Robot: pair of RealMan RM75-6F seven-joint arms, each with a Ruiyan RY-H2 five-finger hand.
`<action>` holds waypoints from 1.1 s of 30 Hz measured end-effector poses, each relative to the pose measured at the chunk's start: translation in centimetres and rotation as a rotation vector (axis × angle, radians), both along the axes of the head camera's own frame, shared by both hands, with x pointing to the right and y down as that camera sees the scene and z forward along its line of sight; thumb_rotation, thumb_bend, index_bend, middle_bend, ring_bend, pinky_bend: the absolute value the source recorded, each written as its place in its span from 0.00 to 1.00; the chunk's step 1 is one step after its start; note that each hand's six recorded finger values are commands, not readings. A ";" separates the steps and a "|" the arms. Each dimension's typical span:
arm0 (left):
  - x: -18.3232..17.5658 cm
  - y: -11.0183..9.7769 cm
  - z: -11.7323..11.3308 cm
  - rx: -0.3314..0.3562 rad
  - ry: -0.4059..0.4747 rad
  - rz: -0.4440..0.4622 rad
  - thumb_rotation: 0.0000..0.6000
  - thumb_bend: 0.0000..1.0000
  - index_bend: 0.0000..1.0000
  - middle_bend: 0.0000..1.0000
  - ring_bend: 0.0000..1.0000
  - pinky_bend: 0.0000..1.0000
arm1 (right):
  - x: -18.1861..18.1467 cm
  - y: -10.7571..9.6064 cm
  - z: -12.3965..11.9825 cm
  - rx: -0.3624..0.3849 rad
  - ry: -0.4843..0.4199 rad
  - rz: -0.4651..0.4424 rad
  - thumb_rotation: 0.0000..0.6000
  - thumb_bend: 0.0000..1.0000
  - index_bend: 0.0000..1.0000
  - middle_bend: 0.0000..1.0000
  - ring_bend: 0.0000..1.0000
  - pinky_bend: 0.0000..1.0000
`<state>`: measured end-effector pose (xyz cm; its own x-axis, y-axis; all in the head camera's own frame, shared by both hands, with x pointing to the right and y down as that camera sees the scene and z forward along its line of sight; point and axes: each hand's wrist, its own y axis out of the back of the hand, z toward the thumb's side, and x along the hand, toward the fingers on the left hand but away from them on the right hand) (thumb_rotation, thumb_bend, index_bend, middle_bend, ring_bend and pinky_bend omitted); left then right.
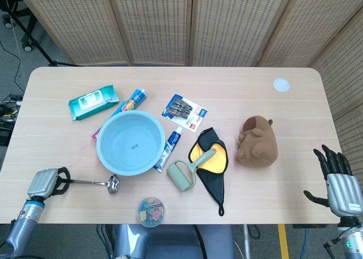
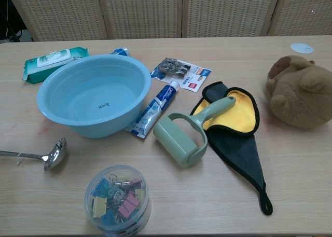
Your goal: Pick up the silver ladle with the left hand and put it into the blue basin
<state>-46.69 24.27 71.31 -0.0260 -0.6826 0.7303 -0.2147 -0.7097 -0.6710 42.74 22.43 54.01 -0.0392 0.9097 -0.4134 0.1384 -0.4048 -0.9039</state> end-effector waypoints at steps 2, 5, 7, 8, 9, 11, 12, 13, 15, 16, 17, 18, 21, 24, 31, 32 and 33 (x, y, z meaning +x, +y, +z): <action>-0.2 -0.3 -0.8 0.020 0.011 -0.007 1.00 0.56 0.83 0.92 0.80 0.74 | 0.0 0.0 0.0 0.000 0.000 0.000 1.00 0.00 0.00 0.00 0.00 0.00; -0.4 -0.7 -1.7 0.043 0.023 -0.013 1.00 0.56 0.83 0.92 0.80 0.74 | 0.0 0.0 0.0 -0.002 0.003 0.000 1.00 0.00 0.00 0.00 0.00 0.00; -0.5 -1.0 -2.3 0.060 0.033 -0.019 1.00 0.56 0.84 0.92 0.80 0.74 | 0.0 0.0 0.1 -0.003 0.004 0.000 1.00 0.00 0.00 0.00 0.00 0.00; -0.5 -1.2 -2.6 0.069 0.038 -0.023 1.00 0.57 0.84 0.92 0.80 0.74 | 0.0 0.0 0.1 -0.004 0.004 0.000 1.00 0.00 0.00 0.00 0.00 0.00; -0.6 -1.3 -2.8 0.076 0.042 -0.026 1.00 0.57 0.84 0.92 0.80 0.74 | 0.0 0.0 0.1 -0.004 0.004 -0.001 1.00 0.00 0.00 0.00 0.00 0.00; -0.6 -1.6 -3.2 0.087 0.051 -0.030 1.00 0.57 0.84 0.92 0.80 0.74 | 0.0 0.0 0.1 -0.005 0.005 0.000 1.00 0.00 0.00 0.00 0.00 0.00; -0.6 -1.8 -3.5 0.092 0.055 -0.031 1.00 0.57 0.84 0.92 0.80 0.74 | 0.0 0.0 0.1 -0.005 0.005 0.001 1.00 0.00 0.00 0.00 0.00 0.00; -0.6 -1.9 -3.8 0.098 0.057 -0.030 1.00 0.57 0.85 0.92 0.80 0.74 | 0.0 0.0 0.1 -0.006 0.004 0.002 1.00 0.00 0.00 0.00 0.00 0.00; -0.7 -2.5 -4.7 0.121 0.058 -0.019 1.00 0.57 0.85 0.92 0.80 0.74 | 0.0 0.0 0.1 -0.005 0.004 0.002 1.00 0.00 0.00 0.00 0.00 0.00; -0.8 -2.8 -5.2 0.133 0.055 -0.012 1.00 0.57 0.85 0.92 0.80 0.74 | 0.0 0.0 0.1 -0.005 0.004 0.002 1.00 0.00 0.00 0.00 0.00 0.00; -0.8 -3.1 -5.7 0.146 0.051 -0.003 1.00 0.57 0.85 0.92 0.80 0.74 | 0.0 0.0 0.1 -0.006 0.004 0.001 1.00 0.00 0.00 0.00 0.00 0.00; -0.9 -3.8 -6.6 0.169 0.040 0.013 1.00 0.57 0.85 0.92 0.80 0.74 | 0.0 0.0 0.1 -0.007 0.003 0.001 1.00 0.00 0.00 0.00 0.00 0.00; -0.9 -5.7 -8.6 0.223 0.019 0.042 1.00 0.59 0.85 0.92 0.80 0.74 | -0.1 0.0 0.1 -0.007 0.002 0.000 1.00 0.00 0.00 0.00 0.00 0.00; -0.3 -8.3 -10.5 0.270 0.002 0.075 1.00 0.60 0.85 0.92 0.80 0.74 | -0.1 0.0 0.1 -0.008 0.001 0.000 1.00 0.00 0.00 0.00 0.00 0.00; 2.2 -13.8 -12.3 0.350 -0.079 0.173 1.00 0.60 0.85 0.92 0.80 0.74 | 0.1 -0.1 0.0 -0.006 -0.001 0.011 1.00 0.00 0.00 0.00 0.00 0.00; 2.5 -14.5 -12.4 0.357 -0.094 0.186 1.00 0.60 0.85 0.92 0.80 0.74 | 0.2 -0.2 -0.1 -0.005 -0.001 0.015 1.00 0.00 0.00 0.00 0.00 0.00; 3.0 -15.3 -12.4 0.366 -0.116 0.203 1.00 0.60 0.85 0.92 0.80 0.74 | 0.3 -0.2 -0.1 -0.005 -0.001 0.017 1.00 0.00 0.00 0.00 0.00 0.00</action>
